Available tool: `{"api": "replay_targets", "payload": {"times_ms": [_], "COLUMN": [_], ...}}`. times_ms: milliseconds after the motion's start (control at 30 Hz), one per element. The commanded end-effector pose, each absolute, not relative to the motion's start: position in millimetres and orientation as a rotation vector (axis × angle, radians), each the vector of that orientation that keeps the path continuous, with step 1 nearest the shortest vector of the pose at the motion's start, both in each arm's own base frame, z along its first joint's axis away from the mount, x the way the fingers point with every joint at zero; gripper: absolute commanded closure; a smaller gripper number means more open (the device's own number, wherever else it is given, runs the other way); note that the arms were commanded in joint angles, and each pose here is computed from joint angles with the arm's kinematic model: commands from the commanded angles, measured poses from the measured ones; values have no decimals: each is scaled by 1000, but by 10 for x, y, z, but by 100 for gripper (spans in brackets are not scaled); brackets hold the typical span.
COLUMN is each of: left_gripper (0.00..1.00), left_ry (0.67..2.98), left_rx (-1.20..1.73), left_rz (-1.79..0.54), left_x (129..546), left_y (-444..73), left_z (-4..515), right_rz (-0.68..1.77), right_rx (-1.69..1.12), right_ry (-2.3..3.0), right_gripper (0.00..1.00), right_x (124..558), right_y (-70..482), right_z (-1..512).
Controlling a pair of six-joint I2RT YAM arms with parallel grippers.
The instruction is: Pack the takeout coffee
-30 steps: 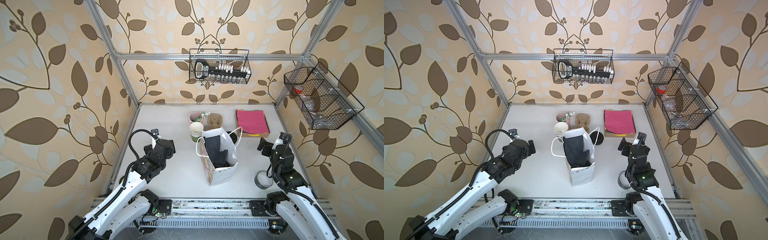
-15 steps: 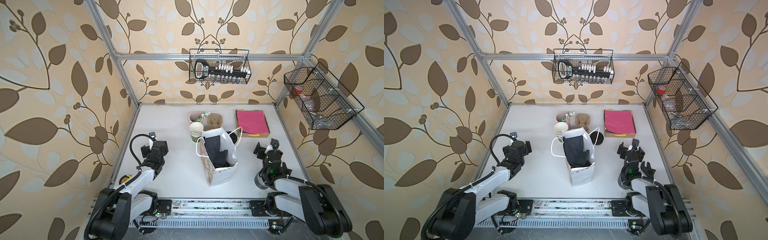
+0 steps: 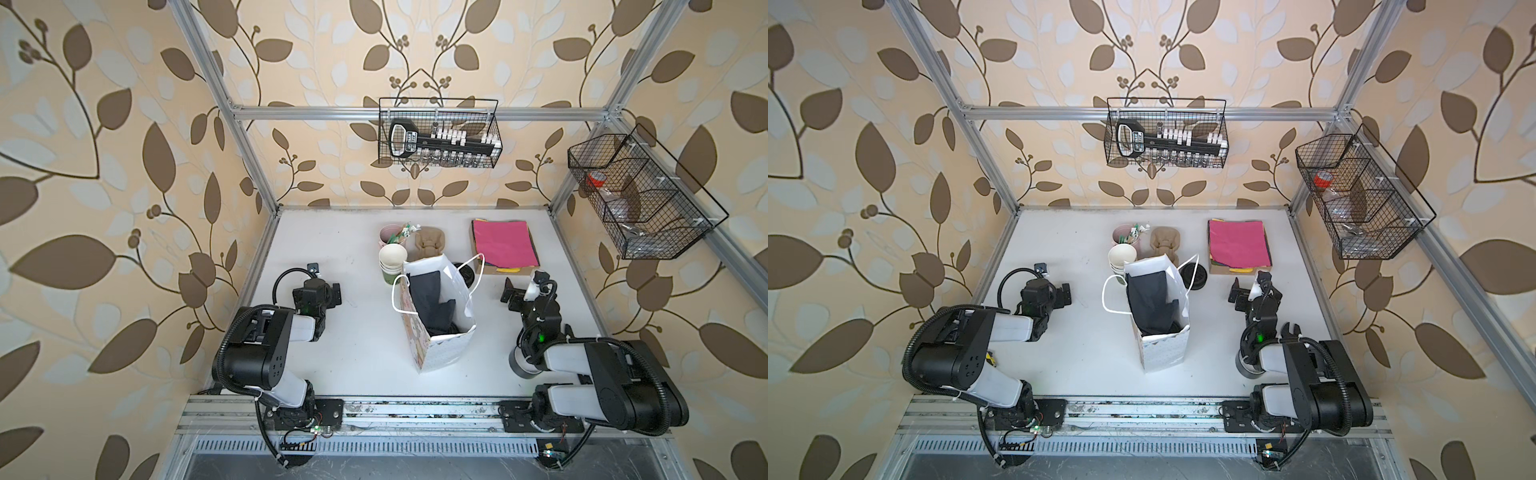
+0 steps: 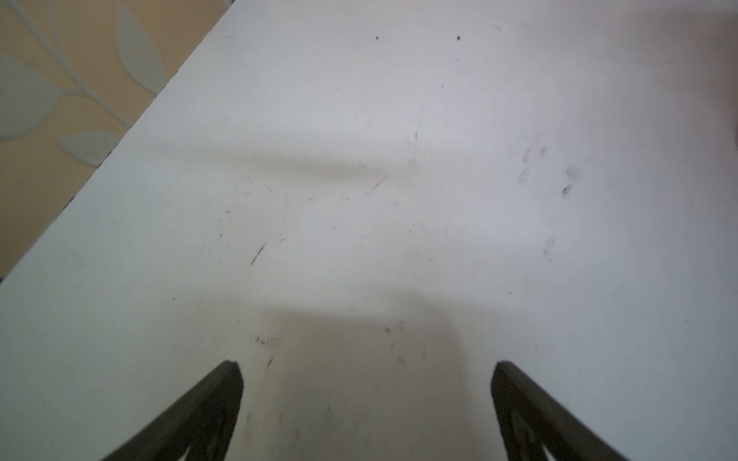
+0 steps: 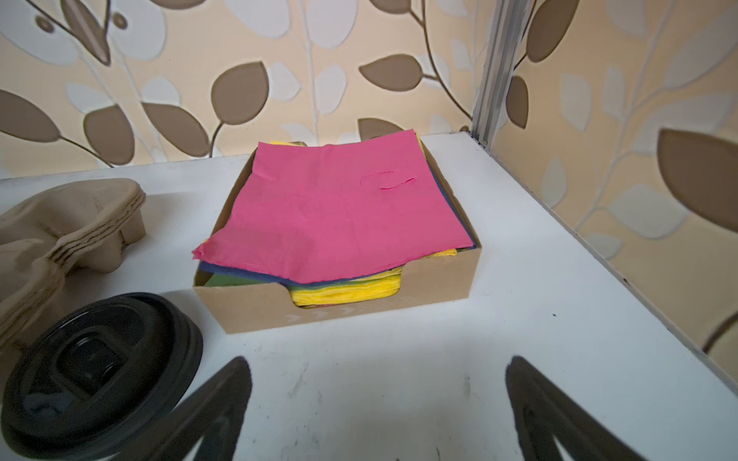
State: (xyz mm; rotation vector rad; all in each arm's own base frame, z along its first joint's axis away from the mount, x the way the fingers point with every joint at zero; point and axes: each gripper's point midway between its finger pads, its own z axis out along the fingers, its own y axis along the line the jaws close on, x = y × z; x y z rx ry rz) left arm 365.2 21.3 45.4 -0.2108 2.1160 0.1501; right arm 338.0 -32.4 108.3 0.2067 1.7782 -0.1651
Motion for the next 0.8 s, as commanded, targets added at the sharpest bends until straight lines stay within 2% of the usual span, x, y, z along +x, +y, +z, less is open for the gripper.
{"api": "replay_targets", "payload": {"times_ms": [0, 767], "left_gripper": [1, 1], "left_ry": [2000, 2000], "left_rx": [-189, -189], "left_rz": [101, 99], "left_x": [3813, 3812], "left_y": [153, 150], "left_z": [777, 781], "right_rz": [-195, -191], "right_rx": [192, 183], "right_ry": [1741, 1739], "right_gripper": [0, 0], "right_x": [3428, 3440], "right_y": [-337, -318], "right_z": [1215, 1221]}}
